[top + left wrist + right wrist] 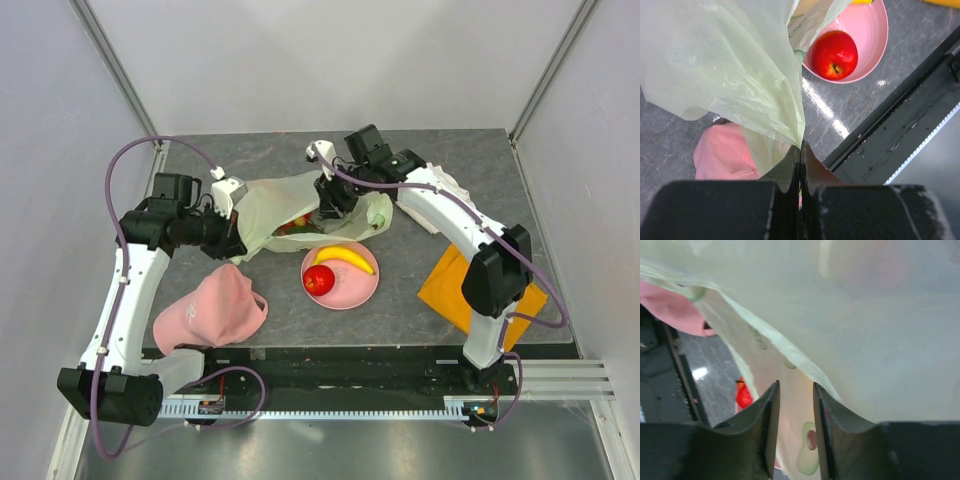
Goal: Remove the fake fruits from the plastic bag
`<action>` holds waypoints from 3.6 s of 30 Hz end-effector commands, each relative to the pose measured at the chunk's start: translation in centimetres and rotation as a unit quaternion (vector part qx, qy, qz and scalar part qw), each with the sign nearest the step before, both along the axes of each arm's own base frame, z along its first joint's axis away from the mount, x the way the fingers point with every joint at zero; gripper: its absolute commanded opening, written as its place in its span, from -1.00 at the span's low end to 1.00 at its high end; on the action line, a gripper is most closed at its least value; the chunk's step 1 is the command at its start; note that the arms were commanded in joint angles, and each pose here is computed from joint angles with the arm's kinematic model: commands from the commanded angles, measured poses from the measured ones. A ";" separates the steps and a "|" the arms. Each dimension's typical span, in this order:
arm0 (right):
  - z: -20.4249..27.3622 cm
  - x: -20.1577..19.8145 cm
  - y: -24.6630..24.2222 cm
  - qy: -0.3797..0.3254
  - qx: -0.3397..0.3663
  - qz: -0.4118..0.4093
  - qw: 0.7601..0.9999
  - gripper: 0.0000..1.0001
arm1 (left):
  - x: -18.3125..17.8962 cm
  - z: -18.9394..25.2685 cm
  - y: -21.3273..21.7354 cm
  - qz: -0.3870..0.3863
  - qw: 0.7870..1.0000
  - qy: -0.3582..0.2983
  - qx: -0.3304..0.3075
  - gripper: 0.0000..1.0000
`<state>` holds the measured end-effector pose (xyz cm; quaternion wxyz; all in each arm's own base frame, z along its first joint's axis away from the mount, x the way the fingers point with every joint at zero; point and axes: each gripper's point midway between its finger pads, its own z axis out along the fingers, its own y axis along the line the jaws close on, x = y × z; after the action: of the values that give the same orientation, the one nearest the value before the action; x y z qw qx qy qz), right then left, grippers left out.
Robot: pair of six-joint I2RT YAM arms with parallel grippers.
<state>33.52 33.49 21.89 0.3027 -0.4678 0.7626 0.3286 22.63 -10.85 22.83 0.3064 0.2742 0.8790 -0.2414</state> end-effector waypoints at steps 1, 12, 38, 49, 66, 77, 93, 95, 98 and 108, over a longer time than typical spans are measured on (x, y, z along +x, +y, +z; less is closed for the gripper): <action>-2.3 2.0 -0.6 -0.039 -0.061 -0.033 0.997 -0.31 | -1.9 0.9 0.4 -0.034 0.999 -0.013 0.017 -0.97; -5.7 13.2 -0.7 -0.161 -0.131 -0.230 0.951 -1.00 | -1.3 -2.5 3.3 -0.018 0.994 0.003 0.103 -0.97; -3.3 -1.5 8.8 -0.005 0.069 0.056 0.996 -0.07 | 3.8 -3.9 4.4 0.049 0.990 -0.008 0.130 -0.97; -4.5 -4.1 12.8 0.038 0.068 0.116 0.990 -0.22 | 4.5 -3.5 4.6 0.155 0.984 0.025 0.079 -0.97; -9.6 8.2 14.0 -0.075 -0.022 -0.139 0.987 0.51 | 2.7 -5.6 4.2 0.140 0.986 0.059 0.071 -0.97; -10.8 7.9 13.9 -0.063 -0.032 -0.139 0.988 0.72 | 1.7 -5.8 3.1 0.115 0.990 0.074 0.044 -0.97; -3.9 9.7 2.3 -0.086 -0.053 -0.220 0.970 0.77 | 5.4 1.5 -1.9 0.027 0.995 0.024 -0.091 -0.97; -5.5 11.2 -1.3 -0.082 -0.083 -0.253 0.960 0.77 | 7.9 2.5 -2.8 0.023 0.994 0.017 -0.105 -0.97; -7.3 14.6 -8.3 -0.101 -0.141 -0.314 0.934 0.78 | 11.7 3.2 -4.6 0.008 0.992 0.025 -0.120 -0.97; -1.9 19.2 -25.0 -0.157 -0.174 -0.465 0.854 0.79 | 18.5 10.0 -14.3 -0.090 0.983 -0.061 -0.149 -0.97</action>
<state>52.15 12.02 13.03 0.3835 -0.1764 0.9063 -0.0189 41.63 -21.38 27.08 0.3244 0.2748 0.8320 -0.3565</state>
